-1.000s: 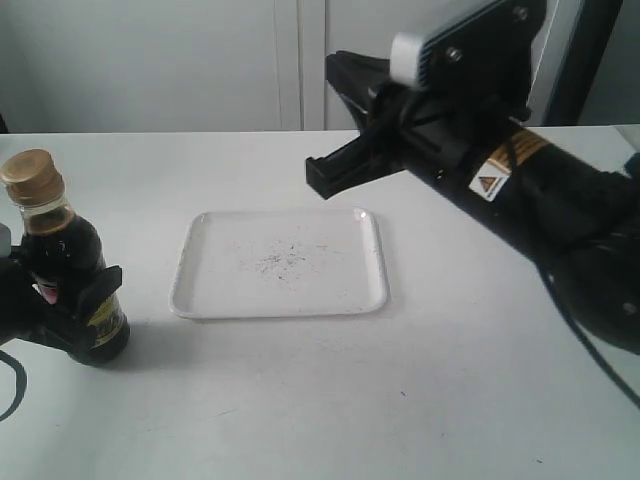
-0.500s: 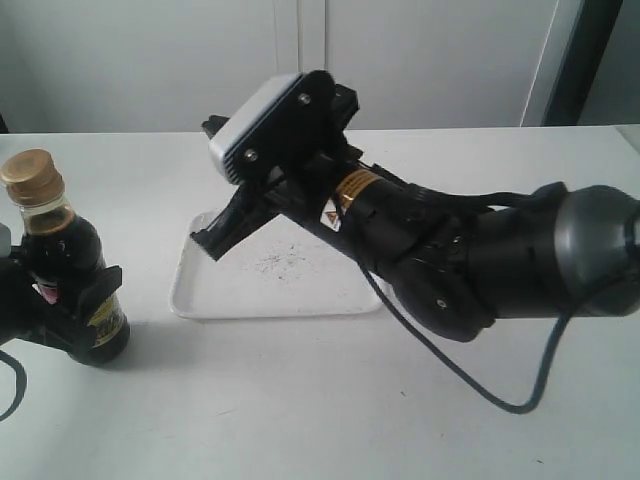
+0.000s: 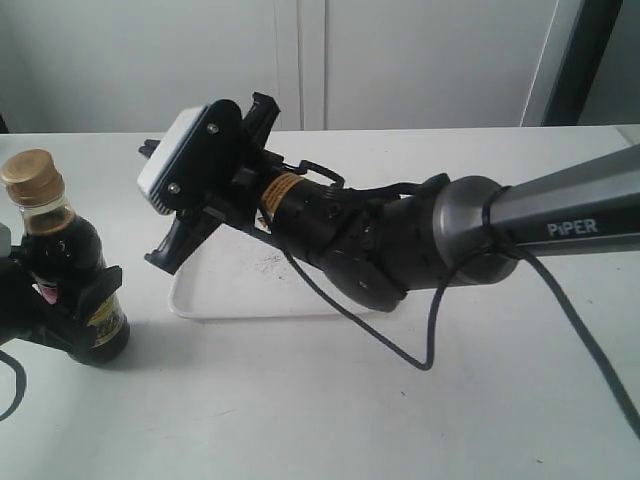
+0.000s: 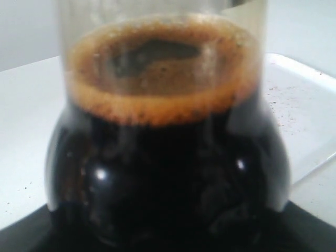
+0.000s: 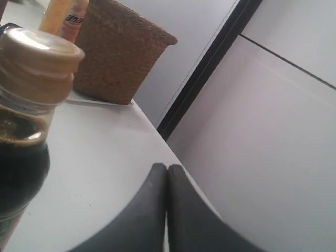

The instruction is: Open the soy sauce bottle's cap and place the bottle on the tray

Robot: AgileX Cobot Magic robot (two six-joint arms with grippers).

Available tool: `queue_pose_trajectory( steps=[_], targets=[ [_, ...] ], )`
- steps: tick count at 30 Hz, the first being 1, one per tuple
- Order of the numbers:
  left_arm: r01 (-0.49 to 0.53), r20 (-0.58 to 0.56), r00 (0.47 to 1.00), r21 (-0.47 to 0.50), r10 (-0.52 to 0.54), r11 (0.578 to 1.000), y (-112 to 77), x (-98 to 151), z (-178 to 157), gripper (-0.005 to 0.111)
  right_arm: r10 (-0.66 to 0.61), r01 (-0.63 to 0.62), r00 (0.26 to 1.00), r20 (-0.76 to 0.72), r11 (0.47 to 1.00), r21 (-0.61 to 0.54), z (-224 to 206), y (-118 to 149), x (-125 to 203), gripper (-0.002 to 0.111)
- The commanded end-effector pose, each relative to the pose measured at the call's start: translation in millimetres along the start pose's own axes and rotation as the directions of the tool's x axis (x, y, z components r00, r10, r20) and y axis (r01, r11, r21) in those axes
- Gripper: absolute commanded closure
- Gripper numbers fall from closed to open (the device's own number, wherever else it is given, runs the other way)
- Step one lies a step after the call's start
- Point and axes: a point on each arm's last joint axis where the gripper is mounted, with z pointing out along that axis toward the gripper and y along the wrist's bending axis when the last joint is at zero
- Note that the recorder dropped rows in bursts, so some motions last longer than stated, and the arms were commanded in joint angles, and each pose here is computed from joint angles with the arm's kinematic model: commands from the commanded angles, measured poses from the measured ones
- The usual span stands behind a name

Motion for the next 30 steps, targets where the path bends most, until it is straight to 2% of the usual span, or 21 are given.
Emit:
queue_pose_trajectory(
  steps=[1,16,24,30],
  targets=[
    [-0.003,-0.010,1.000,0.011,0.003,1.000,-1.9,2,-1,0.107,-0.020,0.021,0.999,0.028,0.999,-0.026,15,8,-5,0.108],
    [-0.001,-0.011,1.000,0.018,0.001,1.000,-2.4,2,-1,0.107,-0.098,0.105,0.992,0.082,0.990,-0.099,48,19,1,0.108],
    [-0.001,-0.011,1.000,0.018,0.001,1.000,-2.4,2,-1,0.107,-0.165,0.188,0.973,0.163,0.973,-0.136,53,23,-13,0.108],
    [-0.001,-0.011,1.000,0.018,0.001,1.000,-2.4,2,-1,0.107,-0.172,0.197,0.969,0.176,0.971,-0.138,53,24,-14,0.108]
  ],
)
